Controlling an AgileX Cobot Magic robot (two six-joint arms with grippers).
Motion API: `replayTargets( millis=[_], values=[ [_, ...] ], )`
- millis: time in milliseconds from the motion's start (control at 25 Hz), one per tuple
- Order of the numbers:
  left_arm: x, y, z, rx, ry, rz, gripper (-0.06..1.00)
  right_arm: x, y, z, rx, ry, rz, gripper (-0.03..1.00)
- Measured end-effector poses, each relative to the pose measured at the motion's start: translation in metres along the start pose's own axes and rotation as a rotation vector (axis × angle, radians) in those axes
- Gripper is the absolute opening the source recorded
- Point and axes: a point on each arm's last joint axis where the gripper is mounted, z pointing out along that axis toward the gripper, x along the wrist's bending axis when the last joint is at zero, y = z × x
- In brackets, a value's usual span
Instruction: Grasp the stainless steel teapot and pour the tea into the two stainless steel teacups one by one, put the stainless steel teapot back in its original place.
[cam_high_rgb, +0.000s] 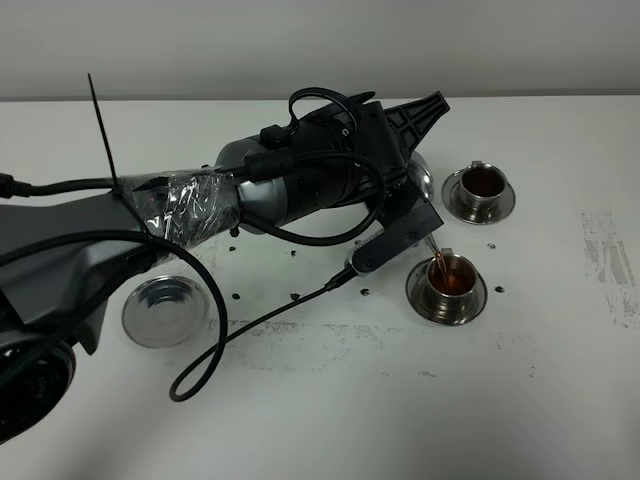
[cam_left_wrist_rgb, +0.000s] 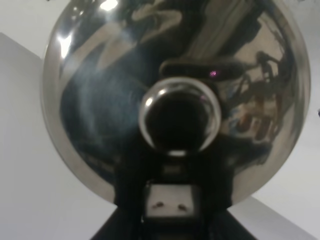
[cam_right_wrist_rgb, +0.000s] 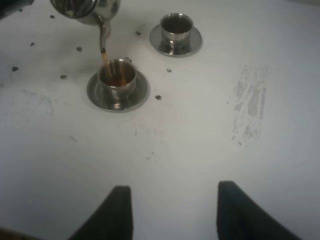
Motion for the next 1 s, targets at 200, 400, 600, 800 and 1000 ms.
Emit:
replayTargets(
  millis=[200,400,600,800,1000],
  values=[
    [0.0006,0.0006,-0.0003,0.001,0.003,0.005,0.19,0.0,0.0,0.0,0.0,0.0,0.0,0.39],
    [0.0016,0.0012,-0.0005,-0.001,0.012,0.006,0.19,0.0,0.0,0.0,0.0,0.0,0.0,0.39],
    [0.002,0.0012,-0.0005,-0.001,0.016,0.006,0.19,0.0,0.0,0.0,0.0,0.0,0.0,0.39],
    [0.002,0.0012,-0.0005,-0.001,0.016,0.006,0.19,0.0,0.0,0.0,0.0,0.0,0.0,0.39],
    [0.0021,0.0011,-0.0005,0.0,0.018,0.008,0.19,0.0,0.0,0.0,0.0,0.0,0.0,0.39]
  ],
)
